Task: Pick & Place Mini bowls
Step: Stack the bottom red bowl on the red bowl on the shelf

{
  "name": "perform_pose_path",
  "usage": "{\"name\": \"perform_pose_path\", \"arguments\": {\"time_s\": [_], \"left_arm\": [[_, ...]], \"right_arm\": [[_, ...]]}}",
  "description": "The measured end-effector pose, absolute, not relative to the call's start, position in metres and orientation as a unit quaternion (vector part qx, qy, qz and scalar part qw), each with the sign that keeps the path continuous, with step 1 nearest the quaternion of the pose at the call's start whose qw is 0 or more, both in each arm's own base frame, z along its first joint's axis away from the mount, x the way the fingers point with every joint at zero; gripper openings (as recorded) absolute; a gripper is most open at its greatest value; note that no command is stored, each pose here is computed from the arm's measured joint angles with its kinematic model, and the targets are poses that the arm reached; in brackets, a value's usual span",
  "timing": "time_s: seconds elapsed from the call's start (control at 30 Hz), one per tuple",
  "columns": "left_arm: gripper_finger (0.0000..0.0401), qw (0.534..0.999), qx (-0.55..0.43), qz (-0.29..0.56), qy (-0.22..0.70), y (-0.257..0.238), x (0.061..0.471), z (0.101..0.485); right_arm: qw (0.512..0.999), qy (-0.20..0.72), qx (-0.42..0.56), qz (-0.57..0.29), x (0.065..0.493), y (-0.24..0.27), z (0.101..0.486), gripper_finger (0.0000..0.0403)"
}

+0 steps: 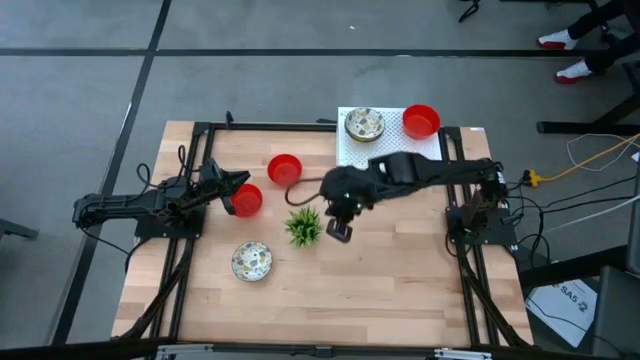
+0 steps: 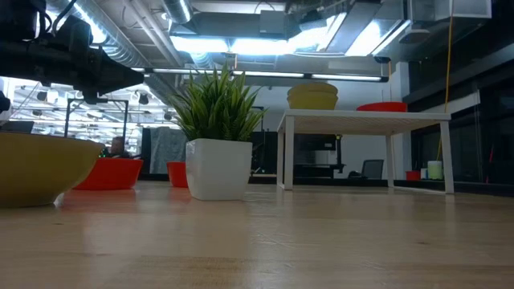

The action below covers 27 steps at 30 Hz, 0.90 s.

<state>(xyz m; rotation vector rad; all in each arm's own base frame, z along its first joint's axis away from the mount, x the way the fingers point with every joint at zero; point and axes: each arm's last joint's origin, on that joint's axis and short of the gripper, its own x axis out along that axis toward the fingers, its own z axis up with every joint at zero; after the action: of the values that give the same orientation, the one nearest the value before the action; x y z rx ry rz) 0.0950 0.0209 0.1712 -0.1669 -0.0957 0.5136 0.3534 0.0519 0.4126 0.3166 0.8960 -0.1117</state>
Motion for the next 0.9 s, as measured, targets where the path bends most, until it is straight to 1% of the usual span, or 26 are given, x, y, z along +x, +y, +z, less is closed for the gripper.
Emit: {"name": "perform_pose_path", "arguments": {"time_s": [0.4,0.63,0.73,0.83,0.9], "left_arm": [[0.0043,0.963,-0.082,0.254,-0.047,0.021,0.095,0.171],[0.0044,0.962,-0.084,0.253,-0.055,0.021,0.095,0.173],[0.0043,0.962,-0.129,0.229,-0.071,0.02,0.095,0.174],[0.0044,0.962,-0.196,0.176,-0.077,0.017,0.097,0.174],[0.0045,0.963,-0.219,0.142,-0.075,0.015,0.097,0.174]], "right_arm": [[0.864,0.446,0.233,-0.035,0.341,0.118,0.409,0.0021],[0.852,0.47,0.231,-0.014,0.338,0.155,0.396,0.0021],[0.849,0.481,0.22,-0.004,0.337,0.167,0.391,0.0021],[0.846,0.489,0.213,0.0,0.338,0.176,0.385,0.0021],[0.843,0.492,0.217,-0.002,0.338,0.18,0.382,0.0021]]}}
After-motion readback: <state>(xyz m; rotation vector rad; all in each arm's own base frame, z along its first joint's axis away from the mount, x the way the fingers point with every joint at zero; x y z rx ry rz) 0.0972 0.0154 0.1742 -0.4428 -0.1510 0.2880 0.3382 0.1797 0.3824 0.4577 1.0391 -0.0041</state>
